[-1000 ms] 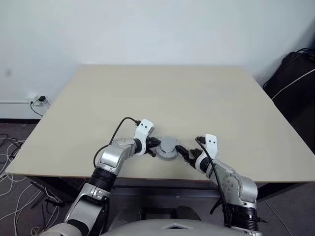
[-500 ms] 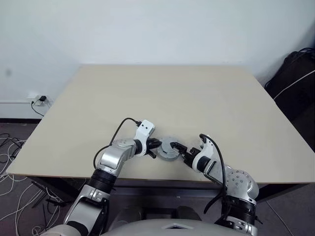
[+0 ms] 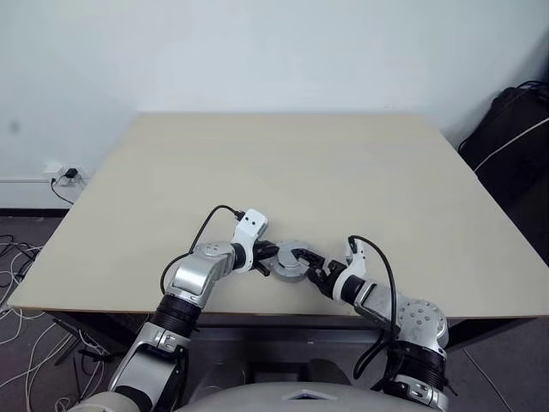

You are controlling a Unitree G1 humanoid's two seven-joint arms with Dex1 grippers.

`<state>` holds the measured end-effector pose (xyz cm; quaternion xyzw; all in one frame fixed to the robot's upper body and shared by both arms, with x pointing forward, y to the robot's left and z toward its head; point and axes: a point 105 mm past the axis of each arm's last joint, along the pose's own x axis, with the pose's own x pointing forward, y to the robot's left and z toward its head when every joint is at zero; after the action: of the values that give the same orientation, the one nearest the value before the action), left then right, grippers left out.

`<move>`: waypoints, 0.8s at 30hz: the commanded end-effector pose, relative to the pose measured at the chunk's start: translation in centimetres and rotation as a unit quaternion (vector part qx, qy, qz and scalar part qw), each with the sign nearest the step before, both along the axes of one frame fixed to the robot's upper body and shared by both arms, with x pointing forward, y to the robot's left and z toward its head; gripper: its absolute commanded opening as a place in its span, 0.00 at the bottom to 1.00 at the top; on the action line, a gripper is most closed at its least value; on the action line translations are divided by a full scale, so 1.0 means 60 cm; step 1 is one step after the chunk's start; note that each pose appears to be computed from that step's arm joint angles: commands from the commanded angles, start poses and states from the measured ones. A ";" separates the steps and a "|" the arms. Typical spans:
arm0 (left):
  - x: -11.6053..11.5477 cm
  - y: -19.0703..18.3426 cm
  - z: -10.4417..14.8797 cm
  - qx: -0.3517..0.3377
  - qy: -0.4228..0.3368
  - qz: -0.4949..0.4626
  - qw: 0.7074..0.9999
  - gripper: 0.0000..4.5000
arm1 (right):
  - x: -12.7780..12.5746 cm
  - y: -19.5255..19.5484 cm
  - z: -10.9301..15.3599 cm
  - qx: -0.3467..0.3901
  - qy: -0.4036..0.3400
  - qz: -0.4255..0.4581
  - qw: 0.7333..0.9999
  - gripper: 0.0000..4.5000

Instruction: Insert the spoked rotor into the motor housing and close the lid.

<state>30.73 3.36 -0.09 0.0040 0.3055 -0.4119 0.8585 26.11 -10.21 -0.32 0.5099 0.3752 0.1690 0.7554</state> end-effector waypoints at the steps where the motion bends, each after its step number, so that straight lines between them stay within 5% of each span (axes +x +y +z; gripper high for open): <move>1: -0.031 -0.031 -0.021 -0.004 0.040 -0.042 0.998 0.14 | 0.011 0.061 0.038 0.077 -0.034 0.018 0.996 0.99; 5: -0.031 -0.031 -0.020 -0.004 0.039 -0.042 0.998 0.14 | 0.015 0.057 0.036 0.073 -0.033 0.001 0.997 0.91; 11: -0.029 -0.029 -0.020 -0.003 0.038 -0.040 0.998 0.14 | 0.016 0.039 0.028 0.059 -0.026 -0.019 0.998 0.51; 24: -0.029 -0.028 -0.017 -0.009 0.037 -0.037 0.999 0.14 | -0.018 0.029 0.007 0.035 0.004 0.005 0.999 0.48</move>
<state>30.61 3.59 -0.38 0.0045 0.3146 -0.4095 0.8564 25.45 -10.79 -0.68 0.5387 0.3595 0.1407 0.7488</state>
